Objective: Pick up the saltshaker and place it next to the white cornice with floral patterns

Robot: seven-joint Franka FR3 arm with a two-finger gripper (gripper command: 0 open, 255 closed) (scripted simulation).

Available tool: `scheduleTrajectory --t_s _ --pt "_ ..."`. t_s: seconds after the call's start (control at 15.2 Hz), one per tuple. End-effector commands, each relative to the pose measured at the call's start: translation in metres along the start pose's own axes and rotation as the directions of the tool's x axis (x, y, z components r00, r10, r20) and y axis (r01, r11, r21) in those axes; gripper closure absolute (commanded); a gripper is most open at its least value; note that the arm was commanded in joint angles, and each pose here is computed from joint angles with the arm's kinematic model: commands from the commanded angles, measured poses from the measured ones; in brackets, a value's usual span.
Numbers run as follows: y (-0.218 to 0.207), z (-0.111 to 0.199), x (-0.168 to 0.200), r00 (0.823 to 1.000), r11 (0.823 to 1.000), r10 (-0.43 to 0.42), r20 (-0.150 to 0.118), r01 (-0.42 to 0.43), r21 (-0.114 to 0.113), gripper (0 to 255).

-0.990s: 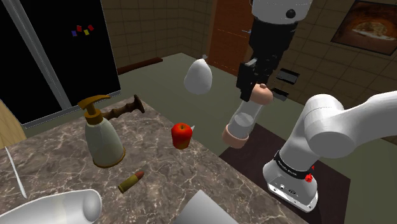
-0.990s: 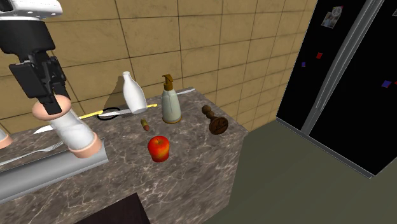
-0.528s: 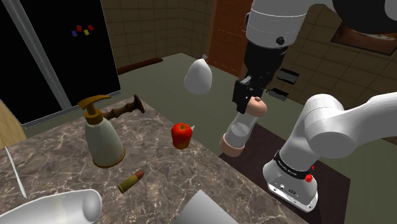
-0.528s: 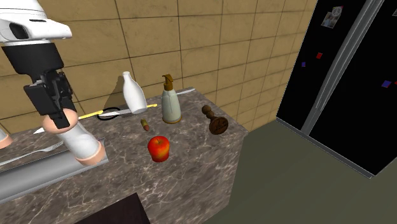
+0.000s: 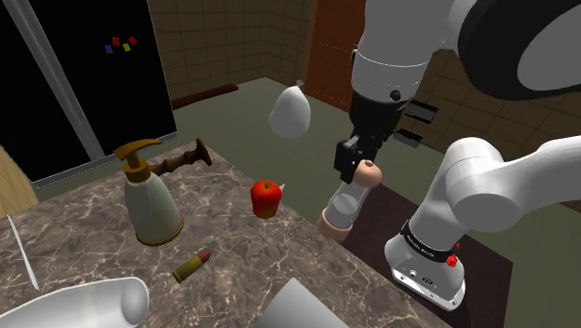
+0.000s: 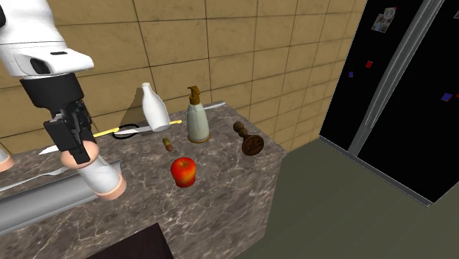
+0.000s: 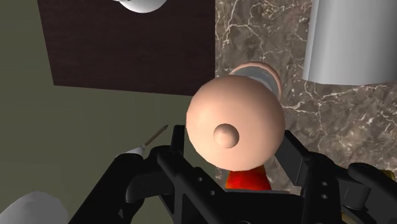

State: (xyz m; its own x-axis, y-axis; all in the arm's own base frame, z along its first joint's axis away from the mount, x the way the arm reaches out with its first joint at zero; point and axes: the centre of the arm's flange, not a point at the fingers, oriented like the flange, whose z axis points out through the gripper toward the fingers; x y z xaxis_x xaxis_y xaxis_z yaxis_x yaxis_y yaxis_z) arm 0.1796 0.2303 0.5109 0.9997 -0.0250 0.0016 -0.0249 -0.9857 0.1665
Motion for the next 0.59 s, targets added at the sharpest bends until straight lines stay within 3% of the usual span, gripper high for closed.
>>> scheduleTrajectory --t_s 0.0,0.53 --pt "-0.002 0.011 0.001 1.0 1.0 0.0 0.0 0.0 0.0 255" --pt "-0.009 0.053 0.001 1.0 1.0 0.0 0.0 0.0 0.0 255"
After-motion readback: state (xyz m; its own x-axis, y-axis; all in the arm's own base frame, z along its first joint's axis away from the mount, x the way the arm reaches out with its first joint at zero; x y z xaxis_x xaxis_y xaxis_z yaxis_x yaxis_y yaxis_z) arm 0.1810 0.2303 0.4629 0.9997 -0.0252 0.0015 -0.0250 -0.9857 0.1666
